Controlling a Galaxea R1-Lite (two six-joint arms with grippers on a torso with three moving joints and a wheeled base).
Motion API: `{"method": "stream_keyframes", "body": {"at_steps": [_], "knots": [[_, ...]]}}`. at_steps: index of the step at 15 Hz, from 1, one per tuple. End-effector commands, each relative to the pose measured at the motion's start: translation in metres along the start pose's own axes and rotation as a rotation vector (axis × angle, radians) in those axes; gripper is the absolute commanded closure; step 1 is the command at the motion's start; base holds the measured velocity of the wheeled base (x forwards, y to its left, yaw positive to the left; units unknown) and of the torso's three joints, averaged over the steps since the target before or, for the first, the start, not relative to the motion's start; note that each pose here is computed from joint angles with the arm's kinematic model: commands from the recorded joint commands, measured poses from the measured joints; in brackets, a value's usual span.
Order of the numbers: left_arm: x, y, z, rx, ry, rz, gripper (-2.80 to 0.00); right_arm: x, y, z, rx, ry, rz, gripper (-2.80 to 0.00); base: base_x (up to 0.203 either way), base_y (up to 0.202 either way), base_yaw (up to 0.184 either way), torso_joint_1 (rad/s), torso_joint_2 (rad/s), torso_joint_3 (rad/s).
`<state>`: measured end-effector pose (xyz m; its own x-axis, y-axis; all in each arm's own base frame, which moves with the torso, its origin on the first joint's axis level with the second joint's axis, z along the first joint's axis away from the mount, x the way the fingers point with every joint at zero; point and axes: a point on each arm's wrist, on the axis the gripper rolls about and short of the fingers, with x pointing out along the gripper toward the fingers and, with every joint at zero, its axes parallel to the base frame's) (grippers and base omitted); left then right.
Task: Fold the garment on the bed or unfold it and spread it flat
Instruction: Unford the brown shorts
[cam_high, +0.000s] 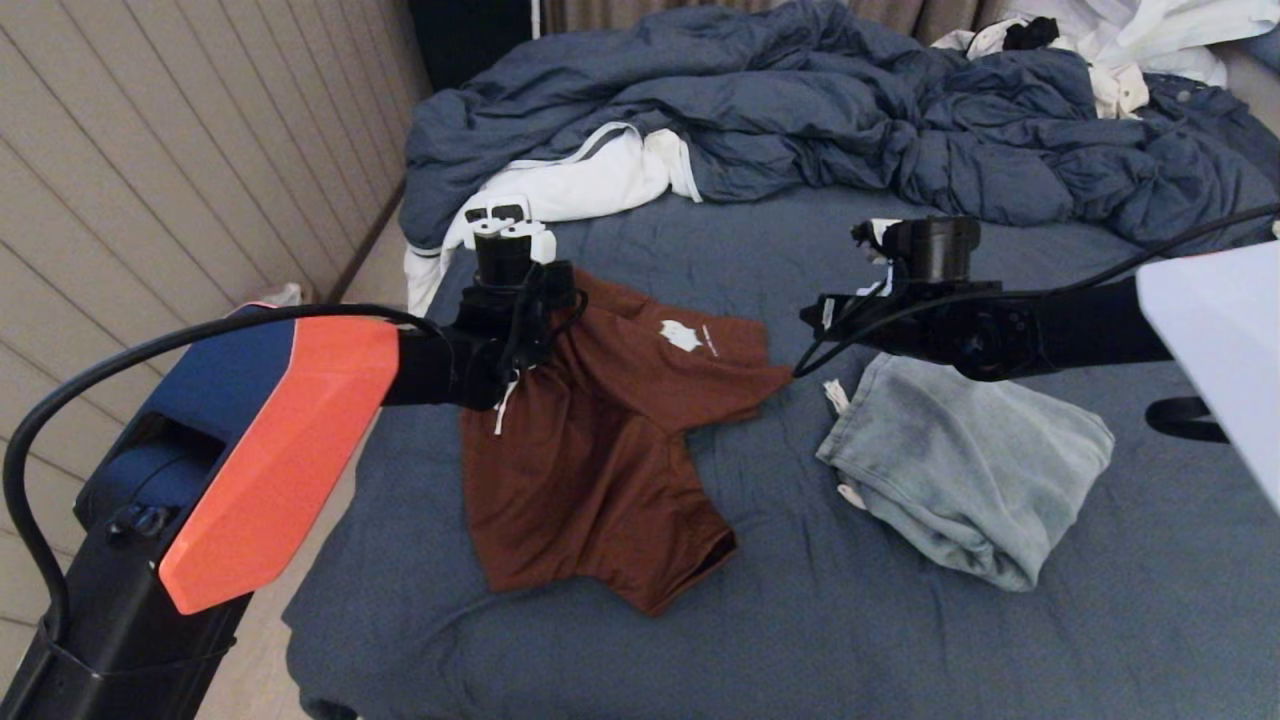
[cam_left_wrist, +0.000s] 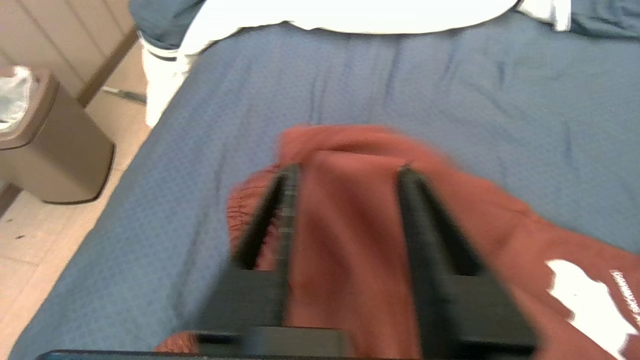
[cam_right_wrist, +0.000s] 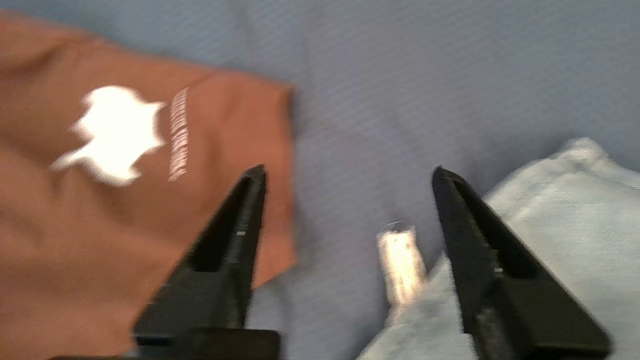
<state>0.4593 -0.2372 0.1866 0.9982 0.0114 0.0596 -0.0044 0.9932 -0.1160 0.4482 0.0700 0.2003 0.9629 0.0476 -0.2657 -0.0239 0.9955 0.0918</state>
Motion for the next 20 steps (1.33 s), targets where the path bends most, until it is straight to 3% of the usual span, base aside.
{"method": "stream_keyframes", "body": {"at_steps": [1, 4, 7, 8, 10, 11, 12, 15, 17, 20], "knots": [[-0.001, 0.000, 0.005, -0.006, -0.009, 0.000, -2.80, -0.005, 0.000, 0.001, 0.002, -0.012, 0.003, -2.80, 0.000, 0.000, 0.000, 0.000, 0.00, 0.000], [-0.003, 0.001, 0.014, -0.023, -0.033, 0.009, -2.80, -0.010, 0.000, 0.002, -0.002, -0.048, 0.009, -2.80, 0.000, 0.000, 0.000, 0.000, 0.00, 0.000], [-0.018, 0.011, 0.046, -0.072, -0.072, 0.051, -2.80, -0.029, 0.005, 0.010, 0.005, -0.056, 0.032, -2.80, 0.000, 0.000, 0.000, 0.000, 0.00, 0.000], [-0.026, 0.018, 0.046, -0.066, -0.039, 0.060, -2.80, -0.036, 0.012, 0.004, 0.007, -0.029, 0.049, -2.80, 0.000, 0.000, 0.000, 0.000, 0.00, 0.000], [-0.050, 0.035, 0.022, -0.026, 0.093, 0.054, -2.80, -0.058, 0.032, -0.011, 0.007, 0.032, 0.102, -2.80, 0.000, 0.000, 0.000, 0.000, 0.00, 0.000], [-0.067, 0.046, 0.004, -0.009, 0.177, 0.044, 0.00, -0.071, 0.043, -0.019, 0.008, 0.065, 0.133, -2.80, 0.000, 0.000, 0.000, 0.000, 0.00, 0.000], [-0.087, 0.059, -0.016, 0.003, 0.260, 0.037, 0.00, -0.083, 0.059, -0.030, 0.004, 0.101, 0.176, 0.00, 0.000, 0.000, 0.000, 0.000, 0.00, 0.000], [-0.146, 0.093, -0.065, 0.035, 0.447, 0.018, 0.00, -0.110, 0.092, -0.049, -0.044, 0.238, 0.266, 0.00, 0.000, 0.000, 0.000, 0.000, 0.00, 0.000], [-0.174, 0.106, -0.080, 0.010, 0.474, -0.020, 0.00, -0.127, 0.110, -0.055, -0.075, 0.291, 0.342, 0.00, 0.000, 0.000, 0.000, 0.000, 0.00, 0.000], [-0.179, 0.107, -0.103, -0.019, 0.500, -0.045, 0.00, -0.146, 0.138, -0.076, -0.142, 0.402, 0.418, 0.00, 0.000, 0.000, 0.000, 0.000, 0.00, 0.000]]}}
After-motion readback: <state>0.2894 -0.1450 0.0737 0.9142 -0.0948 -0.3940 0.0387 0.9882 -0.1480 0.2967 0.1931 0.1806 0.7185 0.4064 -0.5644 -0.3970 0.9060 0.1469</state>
